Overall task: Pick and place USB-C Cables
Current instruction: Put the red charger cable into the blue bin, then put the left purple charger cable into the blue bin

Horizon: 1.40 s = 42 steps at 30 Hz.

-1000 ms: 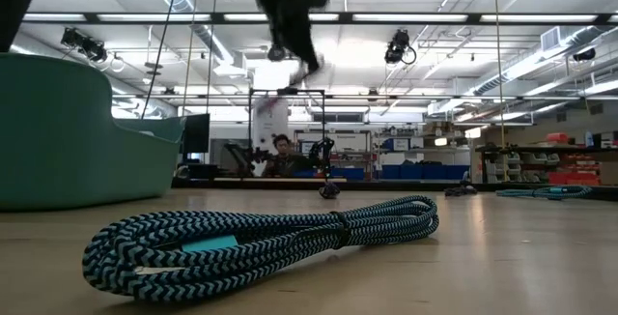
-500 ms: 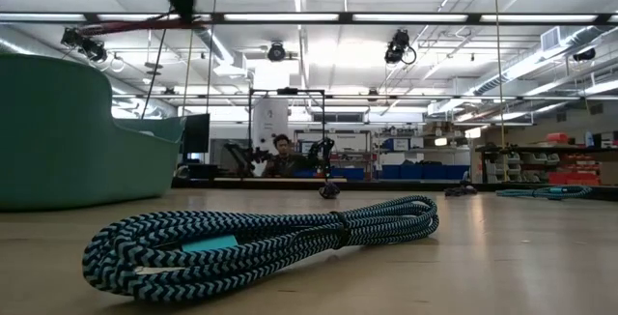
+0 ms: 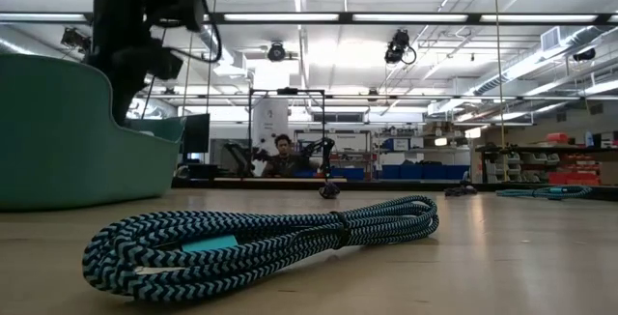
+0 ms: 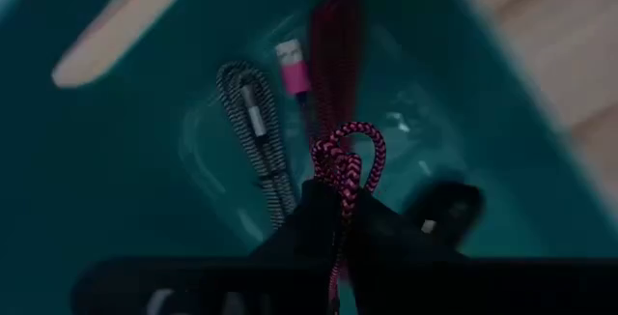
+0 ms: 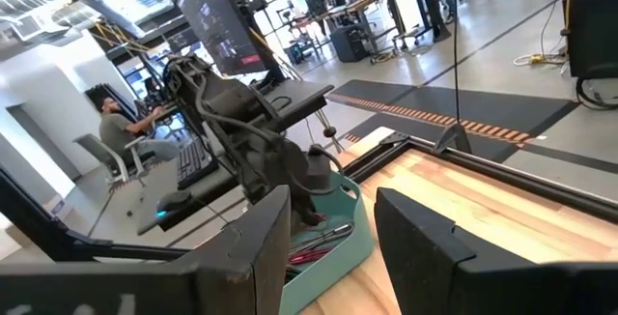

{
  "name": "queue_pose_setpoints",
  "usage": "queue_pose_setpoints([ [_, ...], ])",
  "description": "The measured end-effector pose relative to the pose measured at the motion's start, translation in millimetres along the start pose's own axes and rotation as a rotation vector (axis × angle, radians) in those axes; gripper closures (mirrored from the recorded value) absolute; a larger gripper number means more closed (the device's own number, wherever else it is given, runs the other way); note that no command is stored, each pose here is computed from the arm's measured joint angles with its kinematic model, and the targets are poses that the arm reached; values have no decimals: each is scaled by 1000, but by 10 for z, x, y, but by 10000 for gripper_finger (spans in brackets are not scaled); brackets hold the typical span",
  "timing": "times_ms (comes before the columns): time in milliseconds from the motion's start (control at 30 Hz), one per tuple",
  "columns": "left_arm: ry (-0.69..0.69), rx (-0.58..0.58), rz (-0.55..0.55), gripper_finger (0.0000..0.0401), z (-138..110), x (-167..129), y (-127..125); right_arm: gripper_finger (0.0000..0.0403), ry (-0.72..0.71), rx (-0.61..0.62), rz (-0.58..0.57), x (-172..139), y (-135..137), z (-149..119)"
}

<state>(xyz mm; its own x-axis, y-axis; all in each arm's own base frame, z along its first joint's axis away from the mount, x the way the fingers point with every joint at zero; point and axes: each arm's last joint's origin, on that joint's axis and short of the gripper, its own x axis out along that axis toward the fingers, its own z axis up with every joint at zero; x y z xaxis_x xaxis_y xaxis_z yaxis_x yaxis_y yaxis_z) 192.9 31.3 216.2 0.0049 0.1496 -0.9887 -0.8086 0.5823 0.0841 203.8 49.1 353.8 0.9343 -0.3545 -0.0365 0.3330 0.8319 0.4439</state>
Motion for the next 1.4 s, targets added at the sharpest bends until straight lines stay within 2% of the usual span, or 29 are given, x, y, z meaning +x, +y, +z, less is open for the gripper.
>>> queue_pose_setpoints([
  [100,-4,-3,32,343,-2,95,46,245,3,7,6,-7,9,-5],
  [200,7,41,47,308,21,80,91,245,5,7,11,-12,16,-8],
  [400,3,70,37,219,163,-220,160,245,6,5,10,-12,16,-9],
  [500,-55,59,-7,186,275,-450,156,245,15,-6,3,-11,8,-20],
  [667,-237,31,-147,165,460,-876,69,245,68,-30,-27,-14,-28,-81],
  [800,-462,21,-331,173,610,-1150,-106,245,132,10,-57,-26,-67,-152],
  [933,-686,64,-517,189,723,-1301,-380,245,233,32,-31,-57,-75,-235],
  [1033,-748,52,-605,198,802,-1253,-616,245,297,52,-27,-94,-76,-293],
  [1133,-753,13,-651,200,924,-1099,-873,245,331,68,-33,-137,-72,-330],
  [1300,-763,-71,-726,179,1222,-623,-1345,245,342,61,-20,-201,-69,-319],
  [1400,-727,-162,-746,166,1381,-315,-1492,249,332,69,-13,-239,-88,-274],
])
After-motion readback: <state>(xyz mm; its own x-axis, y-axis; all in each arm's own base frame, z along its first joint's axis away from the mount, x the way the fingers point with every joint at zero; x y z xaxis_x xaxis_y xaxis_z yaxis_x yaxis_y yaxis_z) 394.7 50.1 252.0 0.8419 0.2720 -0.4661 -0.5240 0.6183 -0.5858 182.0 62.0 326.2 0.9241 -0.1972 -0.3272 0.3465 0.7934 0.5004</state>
